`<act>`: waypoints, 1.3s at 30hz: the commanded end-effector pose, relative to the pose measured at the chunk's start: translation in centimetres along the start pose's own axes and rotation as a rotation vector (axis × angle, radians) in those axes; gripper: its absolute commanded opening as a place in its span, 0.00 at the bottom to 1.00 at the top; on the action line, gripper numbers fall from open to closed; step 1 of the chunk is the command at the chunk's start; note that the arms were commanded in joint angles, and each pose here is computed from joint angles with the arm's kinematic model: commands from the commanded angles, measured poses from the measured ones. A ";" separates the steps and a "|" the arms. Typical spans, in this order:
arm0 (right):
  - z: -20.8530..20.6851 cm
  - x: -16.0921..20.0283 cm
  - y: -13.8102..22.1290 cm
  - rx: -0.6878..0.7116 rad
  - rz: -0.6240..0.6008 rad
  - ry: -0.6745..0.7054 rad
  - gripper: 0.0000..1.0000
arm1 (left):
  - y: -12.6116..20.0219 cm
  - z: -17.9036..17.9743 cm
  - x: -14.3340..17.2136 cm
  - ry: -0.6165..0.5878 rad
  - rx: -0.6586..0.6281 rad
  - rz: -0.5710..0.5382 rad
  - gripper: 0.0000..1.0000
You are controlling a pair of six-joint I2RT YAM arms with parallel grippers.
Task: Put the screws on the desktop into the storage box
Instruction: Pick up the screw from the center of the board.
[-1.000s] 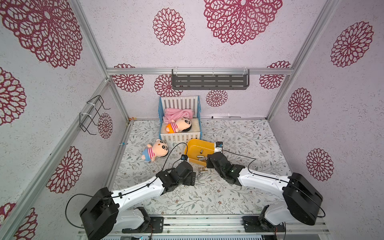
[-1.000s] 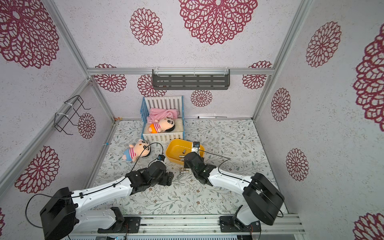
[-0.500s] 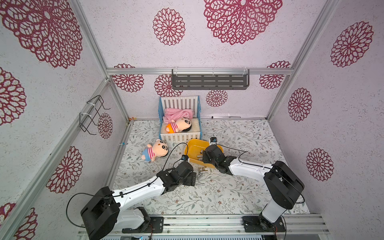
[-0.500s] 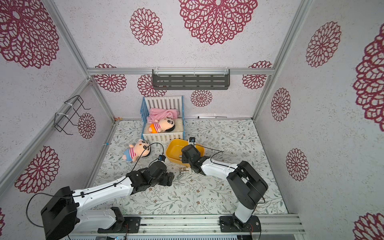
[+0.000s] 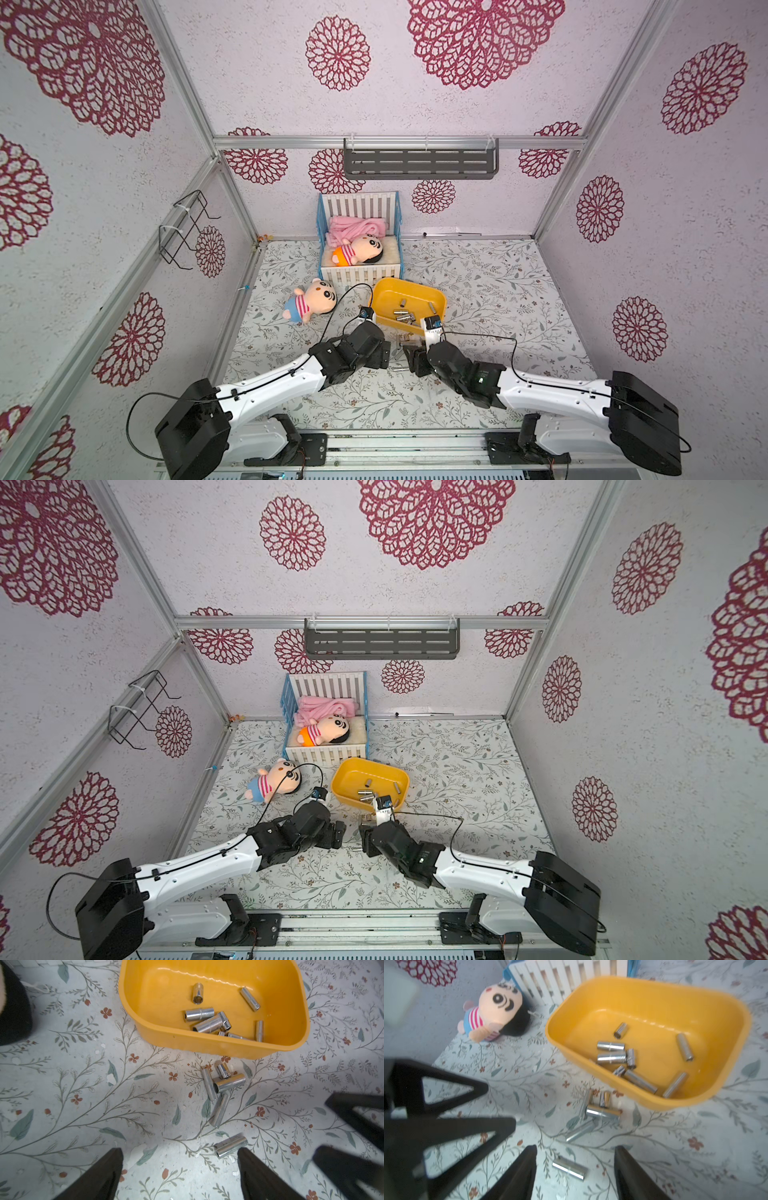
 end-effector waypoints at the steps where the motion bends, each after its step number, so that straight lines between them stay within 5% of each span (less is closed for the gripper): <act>1: 0.4 0.8 0.7 0.015 -0.051 -0.023 0.64 | 0.6 0.9 -0.5 0.025 -0.026 -0.055 0.92; 21: 1.1 4.3 -1.2 -0.095 0.023 0.136 0.71 | 0.4 0.9 -0.5 0.035 -0.027 -0.044 0.92; 39: 1.0 4.1 -4.1 -0.098 0.077 0.161 0.63 | 0.5 1.0 -0.5 0.040 -0.022 -0.041 0.92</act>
Point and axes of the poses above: each gripper's point midway between its finger pads, its own y axis back along the fingers, its own z axis along the line the jaws close on, x = y × z, the point moved 10 cm from there along y, back along the fingers, and after that the axes turned 14 degrees about y, right-handed, at the moved point
